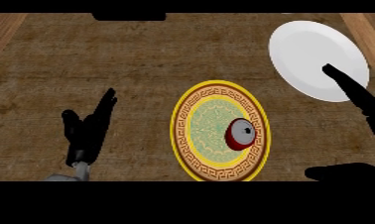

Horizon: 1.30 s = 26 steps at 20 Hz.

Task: Pick the can from the plate and place it in the plate

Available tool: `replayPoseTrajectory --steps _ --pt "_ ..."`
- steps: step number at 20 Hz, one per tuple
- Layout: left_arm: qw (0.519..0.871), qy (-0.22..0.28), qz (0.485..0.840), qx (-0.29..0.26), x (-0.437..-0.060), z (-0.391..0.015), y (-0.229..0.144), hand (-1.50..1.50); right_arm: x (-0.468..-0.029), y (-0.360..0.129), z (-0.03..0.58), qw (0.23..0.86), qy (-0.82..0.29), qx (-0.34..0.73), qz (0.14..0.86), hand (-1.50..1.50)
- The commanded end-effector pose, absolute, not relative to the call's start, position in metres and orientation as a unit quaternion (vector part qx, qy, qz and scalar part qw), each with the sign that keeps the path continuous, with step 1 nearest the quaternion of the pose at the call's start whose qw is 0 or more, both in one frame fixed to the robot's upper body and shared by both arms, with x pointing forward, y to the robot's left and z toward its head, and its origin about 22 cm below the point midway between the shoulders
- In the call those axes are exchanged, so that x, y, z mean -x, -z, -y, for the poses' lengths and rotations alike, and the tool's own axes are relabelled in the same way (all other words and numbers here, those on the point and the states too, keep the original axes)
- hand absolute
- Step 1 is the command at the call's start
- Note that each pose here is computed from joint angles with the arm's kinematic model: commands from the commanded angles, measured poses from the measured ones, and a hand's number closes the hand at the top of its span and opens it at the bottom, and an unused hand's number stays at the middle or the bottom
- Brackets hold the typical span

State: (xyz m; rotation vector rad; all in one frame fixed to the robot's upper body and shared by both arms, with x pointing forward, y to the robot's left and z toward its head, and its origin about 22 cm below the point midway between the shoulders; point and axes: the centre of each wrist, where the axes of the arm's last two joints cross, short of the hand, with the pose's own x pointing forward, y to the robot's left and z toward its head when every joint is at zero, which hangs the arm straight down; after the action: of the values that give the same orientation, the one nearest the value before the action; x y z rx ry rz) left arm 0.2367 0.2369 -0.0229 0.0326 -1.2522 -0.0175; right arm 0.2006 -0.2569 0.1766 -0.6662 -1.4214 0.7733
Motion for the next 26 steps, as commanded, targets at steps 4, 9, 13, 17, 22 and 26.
replayPoseTrajectory --steps 4,9,13,17,22,26 --pt "0.830 0.004 0.558 0.003 -0.233 -0.241 0.016 0.00 -0.204 -0.170 0.202 0.656 -0.369 0.310 0.581 -1.50" --pt "0.829 0.003 0.559 0.001 -0.219 -0.241 0.041 0.00 -0.220 -0.137 0.179 0.668 -0.394 0.329 0.539 -1.50" --pt "0.826 0.006 0.563 -0.002 -0.230 -0.241 0.027 0.00 -0.228 -0.136 0.164 0.697 -0.394 0.290 0.525 -1.50" --pt "0.829 0.003 0.559 -0.003 -0.245 -0.242 0.009 0.00 -0.209 -0.124 0.136 0.693 -0.399 0.282 0.530 -1.50" --pt "0.830 -0.008 0.558 0.007 -0.231 -0.245 0.022 0.00 -0.228 -0.123 0.136 0.688 -0.395 0.299 0.531 -1.50" --pt "0.831 0.001 0.556 0.000 -0.227 -0.244 0.024 0.00 -0.212 -0.107 0.130 0.688 -0.408 0.330 0.501 -1.50"
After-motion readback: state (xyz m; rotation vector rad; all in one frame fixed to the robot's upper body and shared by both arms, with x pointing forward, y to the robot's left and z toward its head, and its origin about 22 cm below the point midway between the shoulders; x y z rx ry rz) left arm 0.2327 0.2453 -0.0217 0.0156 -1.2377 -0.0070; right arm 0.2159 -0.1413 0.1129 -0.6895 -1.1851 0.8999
